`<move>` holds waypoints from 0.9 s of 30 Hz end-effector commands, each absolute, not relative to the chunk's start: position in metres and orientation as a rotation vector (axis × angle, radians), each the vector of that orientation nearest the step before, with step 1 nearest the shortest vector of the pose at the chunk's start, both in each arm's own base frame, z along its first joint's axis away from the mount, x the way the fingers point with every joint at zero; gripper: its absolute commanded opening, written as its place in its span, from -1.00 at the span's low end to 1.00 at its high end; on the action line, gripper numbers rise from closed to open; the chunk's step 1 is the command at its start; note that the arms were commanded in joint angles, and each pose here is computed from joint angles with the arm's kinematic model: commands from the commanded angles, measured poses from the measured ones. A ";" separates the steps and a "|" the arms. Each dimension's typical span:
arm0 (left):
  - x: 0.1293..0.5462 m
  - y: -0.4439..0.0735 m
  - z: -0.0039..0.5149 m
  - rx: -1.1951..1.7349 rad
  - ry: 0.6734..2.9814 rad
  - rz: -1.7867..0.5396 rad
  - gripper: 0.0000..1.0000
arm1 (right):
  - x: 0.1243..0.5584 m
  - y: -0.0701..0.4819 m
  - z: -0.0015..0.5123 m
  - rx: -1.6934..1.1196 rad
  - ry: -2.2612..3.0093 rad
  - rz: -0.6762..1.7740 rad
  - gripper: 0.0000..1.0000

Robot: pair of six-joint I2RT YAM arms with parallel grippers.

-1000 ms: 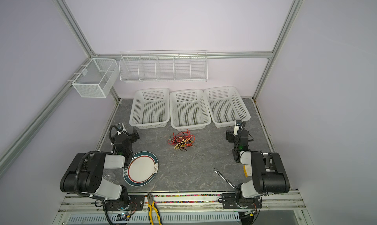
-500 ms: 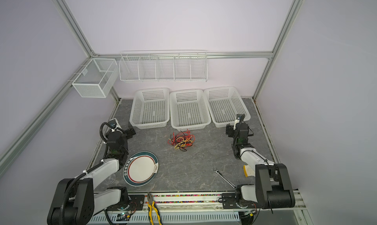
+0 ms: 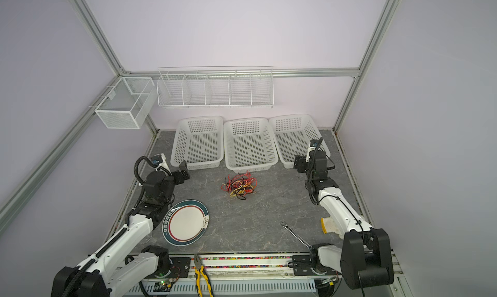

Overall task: Untangle the cables
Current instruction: 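Move both grippers forward toward the tangled wire pile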

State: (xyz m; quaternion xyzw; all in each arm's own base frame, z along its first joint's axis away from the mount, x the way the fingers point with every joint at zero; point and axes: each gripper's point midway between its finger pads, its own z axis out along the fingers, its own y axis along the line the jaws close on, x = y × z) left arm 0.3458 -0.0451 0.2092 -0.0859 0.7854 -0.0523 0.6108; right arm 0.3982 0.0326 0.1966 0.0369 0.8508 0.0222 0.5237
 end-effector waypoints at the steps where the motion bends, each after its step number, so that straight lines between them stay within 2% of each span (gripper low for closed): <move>1: 0.339 -0.067 0.214 -0.214 1.843 -0.257 0.99 | 0.392 0.061 0.202 0.045 2.081 0.219 0.76; 8: 0.323 -0.115 0.214 -0.140 1.889 -0.408 0.99 | 0.386 0.122 0.216 -0.132 2.131 0.417 0.84; 14: 0.308 -0.174 0.209 -0.020 1.873 -0.511 0.99 | 0.369 0.181 0.201 -0.302 2.199 0.569 0.98; 19: 0.299 -0.220 0.199 0.096 1.869 -0.550 0.99 | 0.354 0.218 0.166 -0.387 2.287 0.636 0.73; 27: 0.296 -0.270 0.181 0.187 1.912 -0.600 0.99 | 0.335 0.256 0.117 -0.467 2.395 0.757 0.46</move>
